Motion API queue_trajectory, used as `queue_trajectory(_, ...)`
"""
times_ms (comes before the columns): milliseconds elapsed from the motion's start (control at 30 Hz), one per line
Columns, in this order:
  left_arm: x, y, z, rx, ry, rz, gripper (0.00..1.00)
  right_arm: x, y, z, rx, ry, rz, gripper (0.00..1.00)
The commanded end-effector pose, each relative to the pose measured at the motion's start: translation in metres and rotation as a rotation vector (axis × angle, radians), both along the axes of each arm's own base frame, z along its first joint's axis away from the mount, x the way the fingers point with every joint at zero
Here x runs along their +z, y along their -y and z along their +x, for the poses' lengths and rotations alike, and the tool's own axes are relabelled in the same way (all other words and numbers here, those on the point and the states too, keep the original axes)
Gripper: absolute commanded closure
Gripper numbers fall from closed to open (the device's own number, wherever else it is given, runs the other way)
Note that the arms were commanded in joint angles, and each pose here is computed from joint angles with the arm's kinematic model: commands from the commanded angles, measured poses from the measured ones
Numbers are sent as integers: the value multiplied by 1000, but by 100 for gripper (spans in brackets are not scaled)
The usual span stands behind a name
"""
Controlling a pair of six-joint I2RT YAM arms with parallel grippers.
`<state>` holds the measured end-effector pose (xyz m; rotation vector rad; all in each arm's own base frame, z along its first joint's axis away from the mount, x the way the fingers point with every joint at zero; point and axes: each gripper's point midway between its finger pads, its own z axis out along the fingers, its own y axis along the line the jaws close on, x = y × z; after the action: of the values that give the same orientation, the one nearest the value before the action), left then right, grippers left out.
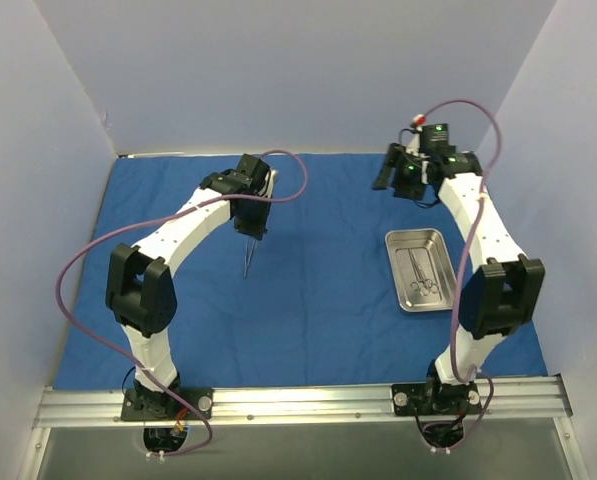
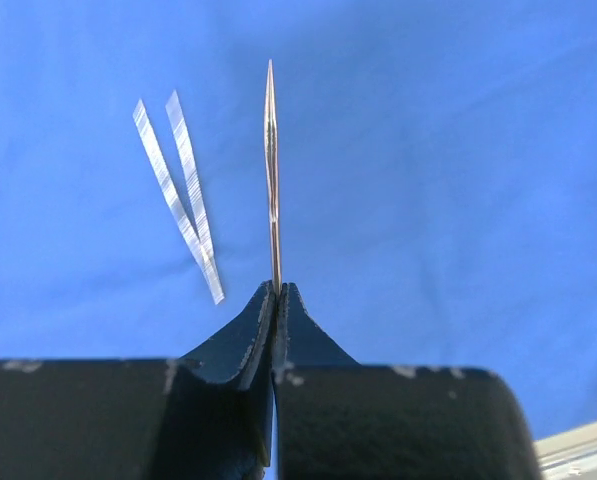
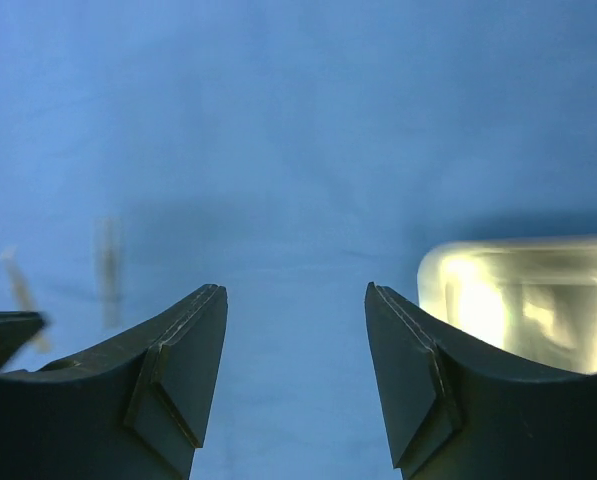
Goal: Open and lay out the surgical kit
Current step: Place the medical item in the surgical kit.
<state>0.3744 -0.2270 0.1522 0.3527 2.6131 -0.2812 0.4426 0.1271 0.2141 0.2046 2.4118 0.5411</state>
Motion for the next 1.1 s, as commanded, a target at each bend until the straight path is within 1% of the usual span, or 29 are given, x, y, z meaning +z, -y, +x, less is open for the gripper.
queue_trajectory(0,-30,-37,-5,88,-76,129,98,7,46,-41,3,-6,-156,42)
queue_trajectory(67,-37,-49,-2,124,-100,142,98,4,58,-52,-21,-18,-164,42)
queue_trajectory(100,-45,-53,-4,137,-128,145,98,-8,65,-59,-37,-49,-163,42)
queue_trajectory(200,-64,-68,-4,185,-185,146,98,-15,71,-71,-66,-63,-139,42)
queue_trajectory(300,-76,-76,-4,203,-217,148,98,-17,76,-74,-88,-62,-129,42)
queue_trajectory(500,-98,-77,-8,201,-267,143,98,-17,84,-74,-94,-64,-145,42)
queue_trajectory(767,-122,-84,-7,235,-334,140,98,-21,85,-71,-92,-76,-143,42)
queue_trajectory(867,-129,-88,-7,248,-348,143,98,-22,85,-70,-93,-79,-145,42)
queue_trajectory(900,-129,-83,-8,239,-362,117,98,-23,85,-70,-92,-82,-146,42)
queue_trajectory(1000,-134,-81,-7,240,-374,110,98,-25,85,-69,-91,-86,-145,42)
queue_trajectory(1067,-137,-81,-7,242,-382,111,96,-28,85,-68,-89,-93,-145,42)
